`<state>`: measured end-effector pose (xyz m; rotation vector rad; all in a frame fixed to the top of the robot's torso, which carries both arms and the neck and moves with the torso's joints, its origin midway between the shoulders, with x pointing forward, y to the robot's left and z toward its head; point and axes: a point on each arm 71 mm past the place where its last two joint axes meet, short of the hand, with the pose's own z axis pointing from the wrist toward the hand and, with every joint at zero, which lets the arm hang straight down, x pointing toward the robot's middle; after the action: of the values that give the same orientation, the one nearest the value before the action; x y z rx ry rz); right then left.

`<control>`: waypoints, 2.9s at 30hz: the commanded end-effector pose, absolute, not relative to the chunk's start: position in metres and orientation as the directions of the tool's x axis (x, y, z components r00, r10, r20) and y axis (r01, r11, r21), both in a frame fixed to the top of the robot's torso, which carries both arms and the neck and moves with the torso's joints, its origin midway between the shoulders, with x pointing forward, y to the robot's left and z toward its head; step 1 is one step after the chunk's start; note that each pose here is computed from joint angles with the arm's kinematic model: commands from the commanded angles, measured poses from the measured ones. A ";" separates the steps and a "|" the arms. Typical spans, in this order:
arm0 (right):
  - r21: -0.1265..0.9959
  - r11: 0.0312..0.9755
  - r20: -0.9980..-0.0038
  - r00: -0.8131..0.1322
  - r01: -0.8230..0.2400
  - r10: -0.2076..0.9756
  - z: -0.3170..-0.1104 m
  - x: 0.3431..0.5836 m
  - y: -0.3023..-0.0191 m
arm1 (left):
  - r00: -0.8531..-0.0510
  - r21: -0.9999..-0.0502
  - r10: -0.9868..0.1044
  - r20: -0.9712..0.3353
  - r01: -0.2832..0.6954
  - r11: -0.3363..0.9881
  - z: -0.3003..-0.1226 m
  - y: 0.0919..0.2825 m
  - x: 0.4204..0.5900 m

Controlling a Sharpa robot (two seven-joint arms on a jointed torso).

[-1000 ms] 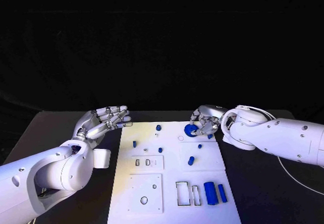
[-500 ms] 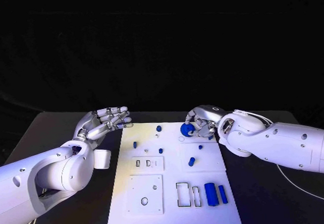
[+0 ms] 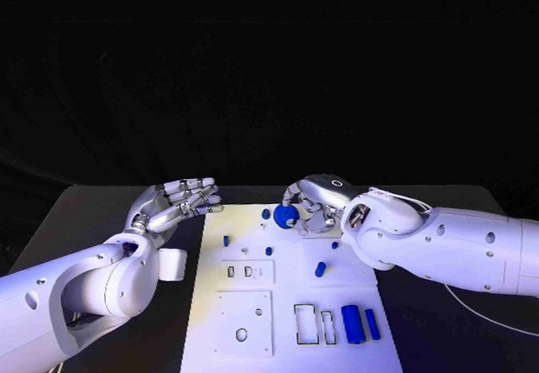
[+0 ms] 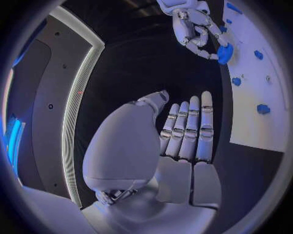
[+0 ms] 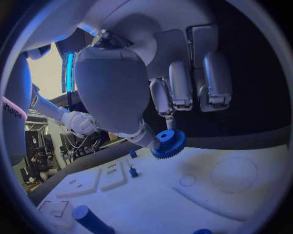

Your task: Assemble the parts on the task board

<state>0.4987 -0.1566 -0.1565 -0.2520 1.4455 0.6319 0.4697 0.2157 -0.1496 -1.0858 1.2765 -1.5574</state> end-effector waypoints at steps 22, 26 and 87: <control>0.151 0.804 -0.979 0.023 -0.576 0.201 -0.174 0.509 -0.105 | -0.313 -0.985 -0.941 0.129 0.071 -0.158 -0.148 0.209 0.469; 0.151 0.804 -0.980 0.019 -0.575 0.197 -0.176 0.510 -0.103 | -0.313 -0.985 -0.941 0.129 0.070 -0.158 -0.149 0.209 0.469; 0.163 0.809 -0.980 0.002 -0.565 0.199 -0.185 0.512 -0.104 | -0.308 -0.986 -0.943 0.126 0.066 -0.154 -0.149 0.211 0.470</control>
<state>0.5124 -0.1037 -0.1851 -0.3151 1.4613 0.6164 0.4700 0.2127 -0.1503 -1.0891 1.2890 -1.5628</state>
